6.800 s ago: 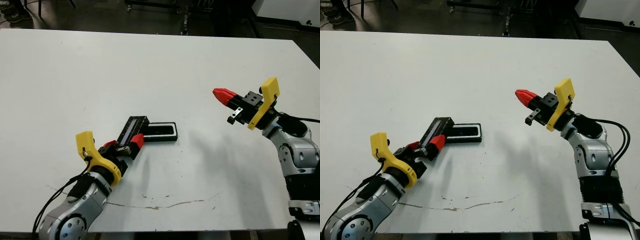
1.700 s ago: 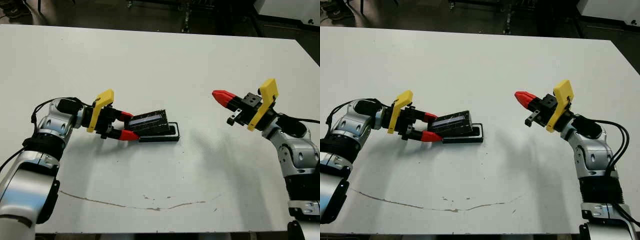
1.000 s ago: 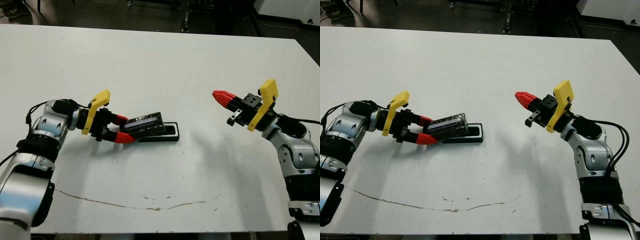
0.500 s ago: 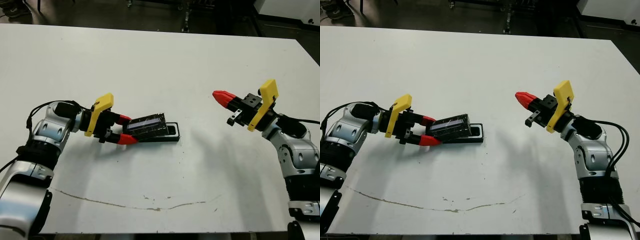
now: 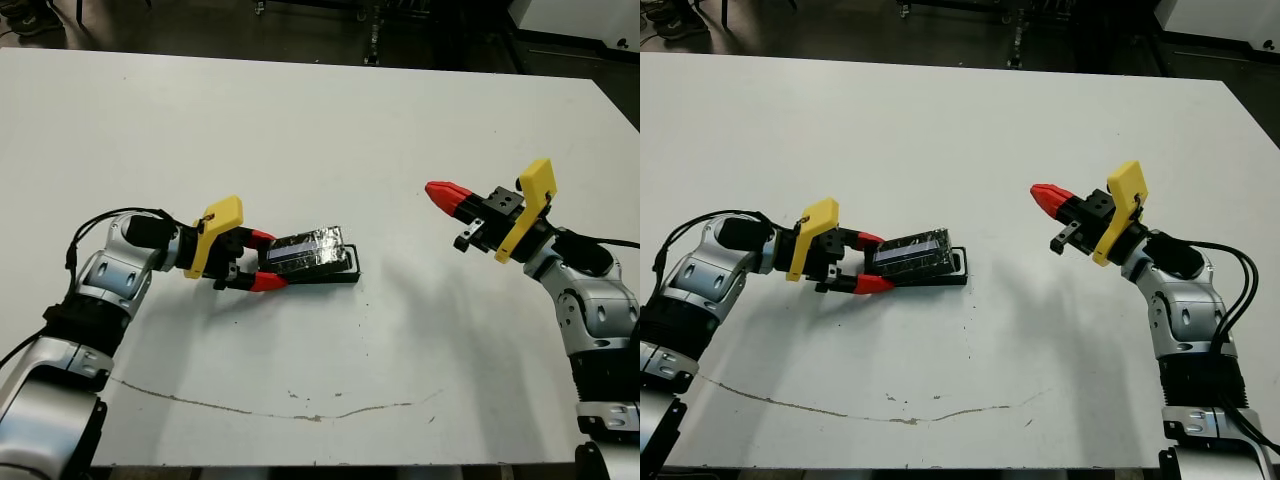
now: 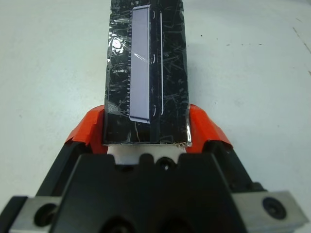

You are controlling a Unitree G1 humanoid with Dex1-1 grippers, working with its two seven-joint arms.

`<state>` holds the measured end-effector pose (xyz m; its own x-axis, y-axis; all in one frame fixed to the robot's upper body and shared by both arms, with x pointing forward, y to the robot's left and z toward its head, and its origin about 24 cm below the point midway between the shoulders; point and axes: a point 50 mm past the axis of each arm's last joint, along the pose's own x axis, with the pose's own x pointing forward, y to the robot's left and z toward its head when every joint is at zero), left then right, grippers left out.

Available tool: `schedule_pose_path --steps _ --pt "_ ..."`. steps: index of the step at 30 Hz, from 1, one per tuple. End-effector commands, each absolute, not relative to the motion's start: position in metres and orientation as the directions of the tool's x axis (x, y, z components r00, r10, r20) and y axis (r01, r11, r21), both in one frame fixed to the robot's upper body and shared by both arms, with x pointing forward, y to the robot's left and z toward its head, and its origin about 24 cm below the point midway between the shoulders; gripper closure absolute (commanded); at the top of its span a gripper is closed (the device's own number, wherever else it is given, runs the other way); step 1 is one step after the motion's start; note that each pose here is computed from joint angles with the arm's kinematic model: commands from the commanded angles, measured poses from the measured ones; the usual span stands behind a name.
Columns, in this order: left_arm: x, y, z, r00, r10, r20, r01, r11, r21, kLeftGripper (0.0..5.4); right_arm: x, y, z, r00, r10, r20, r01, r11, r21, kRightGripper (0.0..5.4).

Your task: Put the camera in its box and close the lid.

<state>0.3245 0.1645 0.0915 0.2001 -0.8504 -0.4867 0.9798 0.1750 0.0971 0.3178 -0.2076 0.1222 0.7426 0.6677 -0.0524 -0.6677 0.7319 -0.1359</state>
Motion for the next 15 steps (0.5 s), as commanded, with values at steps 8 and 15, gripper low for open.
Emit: schedule_pose_path --steps 8,15 --pt "0.336 0.157 0.085 0.111 -0.823 -0.557 0.992 0.123 0.016 2.22 0.316 -0.213 0.121 0.756 0.65 -0.069 -0.653 0.745 -0.139 5.4" --pt "0.349 0.147 0.092 0.073 -0.784 -0.616 0.997 0.068 0.031 2.22 0.316 -0.213 0.12 0.752 0.656 -0.066 -0.657 0.74 -0.143 5.4"
